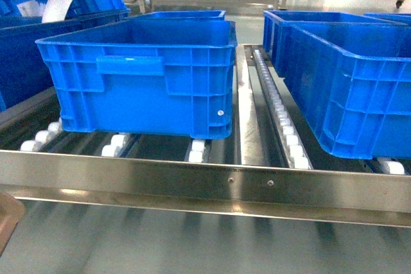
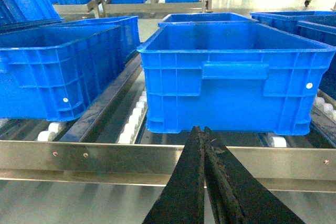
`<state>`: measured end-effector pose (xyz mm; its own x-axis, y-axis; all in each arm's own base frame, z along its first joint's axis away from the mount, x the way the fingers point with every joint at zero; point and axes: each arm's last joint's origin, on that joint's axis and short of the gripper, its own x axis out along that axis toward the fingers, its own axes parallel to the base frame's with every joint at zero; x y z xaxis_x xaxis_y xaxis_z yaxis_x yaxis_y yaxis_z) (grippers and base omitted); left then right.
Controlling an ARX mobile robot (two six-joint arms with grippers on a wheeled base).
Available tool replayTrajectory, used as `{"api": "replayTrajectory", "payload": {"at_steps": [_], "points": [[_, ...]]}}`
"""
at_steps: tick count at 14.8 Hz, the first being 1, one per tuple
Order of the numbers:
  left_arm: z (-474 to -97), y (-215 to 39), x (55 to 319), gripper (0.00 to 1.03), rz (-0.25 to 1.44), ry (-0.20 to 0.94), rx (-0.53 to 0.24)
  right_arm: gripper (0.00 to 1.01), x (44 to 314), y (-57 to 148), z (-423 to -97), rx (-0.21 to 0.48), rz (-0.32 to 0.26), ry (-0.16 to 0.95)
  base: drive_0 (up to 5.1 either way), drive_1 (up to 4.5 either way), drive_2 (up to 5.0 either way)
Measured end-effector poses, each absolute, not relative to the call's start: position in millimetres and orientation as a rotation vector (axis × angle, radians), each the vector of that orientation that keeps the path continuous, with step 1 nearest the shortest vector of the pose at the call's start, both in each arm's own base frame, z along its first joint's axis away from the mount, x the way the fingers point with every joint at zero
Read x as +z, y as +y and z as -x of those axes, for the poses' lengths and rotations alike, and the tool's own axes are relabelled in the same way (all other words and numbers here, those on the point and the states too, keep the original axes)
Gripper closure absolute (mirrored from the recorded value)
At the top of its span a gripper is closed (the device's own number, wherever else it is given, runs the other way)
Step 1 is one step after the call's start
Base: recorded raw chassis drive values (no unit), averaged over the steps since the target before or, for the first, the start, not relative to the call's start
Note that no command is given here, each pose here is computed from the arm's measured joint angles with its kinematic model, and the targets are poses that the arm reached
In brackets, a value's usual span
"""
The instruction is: Place part in tray to right shelf
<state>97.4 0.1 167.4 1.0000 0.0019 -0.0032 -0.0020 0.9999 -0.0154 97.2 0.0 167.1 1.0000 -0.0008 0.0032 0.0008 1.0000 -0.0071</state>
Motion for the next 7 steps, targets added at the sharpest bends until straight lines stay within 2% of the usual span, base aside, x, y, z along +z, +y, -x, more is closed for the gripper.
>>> {"api": "replayTrajectory", "payload": {"at_steps": [2, 5, 7], "points": [[-97.4, 0.1, 167.4, 0.9, 0.015, 0.003, 0.002, 0.97, 167.1, 0.0, -97.2, -0.001, 0.007, -0.003, 0.0, 0.0, 0.0], [-97.4, 0.1, 167.4, 0.9, 0.015, 0.003, 0.002, 0.54, 167.2, 0.0, -97.2, -0.001, 0.007, -0.004, 0.0, 0.0, 0.0], [-97.4, 0.1, 167.4, 0.9, 0.015, 0.003, 0.002, 0.32, 167.1, 0.0, -97.2, 0.0, 0.007, -0.003, 0.0, 0.0, 0.0]]}}
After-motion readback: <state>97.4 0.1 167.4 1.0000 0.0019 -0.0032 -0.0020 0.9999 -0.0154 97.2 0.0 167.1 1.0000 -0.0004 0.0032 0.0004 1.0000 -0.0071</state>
